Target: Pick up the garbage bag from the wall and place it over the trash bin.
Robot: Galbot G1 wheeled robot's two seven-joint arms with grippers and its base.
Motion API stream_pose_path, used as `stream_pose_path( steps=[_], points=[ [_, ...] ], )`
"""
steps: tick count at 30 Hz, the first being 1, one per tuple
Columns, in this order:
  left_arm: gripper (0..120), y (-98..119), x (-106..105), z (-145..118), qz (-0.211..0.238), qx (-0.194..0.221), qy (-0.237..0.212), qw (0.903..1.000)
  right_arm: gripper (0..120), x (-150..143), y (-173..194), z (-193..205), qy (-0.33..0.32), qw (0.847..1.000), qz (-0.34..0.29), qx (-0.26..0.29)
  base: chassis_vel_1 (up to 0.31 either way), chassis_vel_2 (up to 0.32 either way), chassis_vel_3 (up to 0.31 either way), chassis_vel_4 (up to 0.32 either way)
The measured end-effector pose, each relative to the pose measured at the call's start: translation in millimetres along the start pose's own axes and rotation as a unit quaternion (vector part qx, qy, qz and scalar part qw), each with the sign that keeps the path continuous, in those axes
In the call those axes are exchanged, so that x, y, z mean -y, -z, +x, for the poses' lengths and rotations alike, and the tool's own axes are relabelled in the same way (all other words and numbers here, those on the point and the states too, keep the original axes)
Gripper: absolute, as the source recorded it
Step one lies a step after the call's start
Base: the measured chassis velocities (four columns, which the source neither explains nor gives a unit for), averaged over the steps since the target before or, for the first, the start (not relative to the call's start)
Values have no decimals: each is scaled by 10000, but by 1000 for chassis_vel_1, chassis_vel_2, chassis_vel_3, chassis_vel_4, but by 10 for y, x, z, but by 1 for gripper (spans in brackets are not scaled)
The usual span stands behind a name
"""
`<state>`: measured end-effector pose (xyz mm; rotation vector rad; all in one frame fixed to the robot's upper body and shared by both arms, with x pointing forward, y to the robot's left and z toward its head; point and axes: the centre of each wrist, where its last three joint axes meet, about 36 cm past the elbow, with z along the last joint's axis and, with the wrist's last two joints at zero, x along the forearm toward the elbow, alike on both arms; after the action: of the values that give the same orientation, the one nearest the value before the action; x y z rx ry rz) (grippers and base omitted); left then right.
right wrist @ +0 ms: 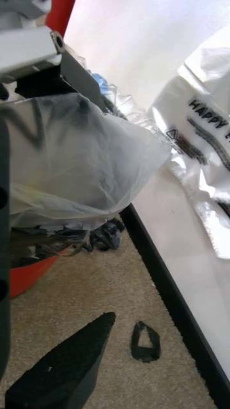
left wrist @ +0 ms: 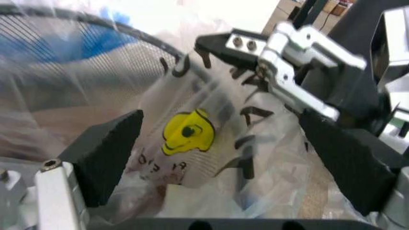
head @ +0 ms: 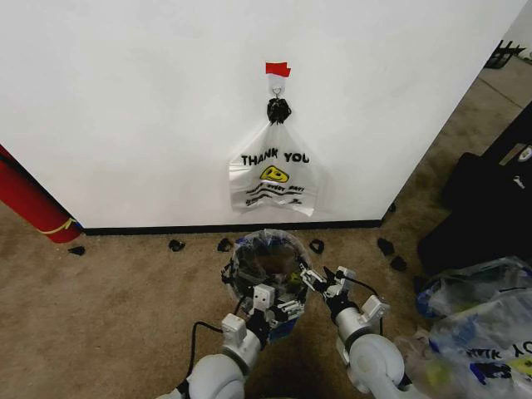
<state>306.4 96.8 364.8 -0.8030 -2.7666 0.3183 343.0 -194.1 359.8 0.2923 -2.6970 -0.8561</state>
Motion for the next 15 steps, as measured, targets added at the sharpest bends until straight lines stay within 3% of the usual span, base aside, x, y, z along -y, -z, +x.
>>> stream_pose_path(
  steps=[15],
  points=[
    [97, -82, -21, -55, -207, -39, 85, 9997, 100, -45, 53, -7, 49, 10000, -46, 11, 0, 0, 0, 0]
  ],
)
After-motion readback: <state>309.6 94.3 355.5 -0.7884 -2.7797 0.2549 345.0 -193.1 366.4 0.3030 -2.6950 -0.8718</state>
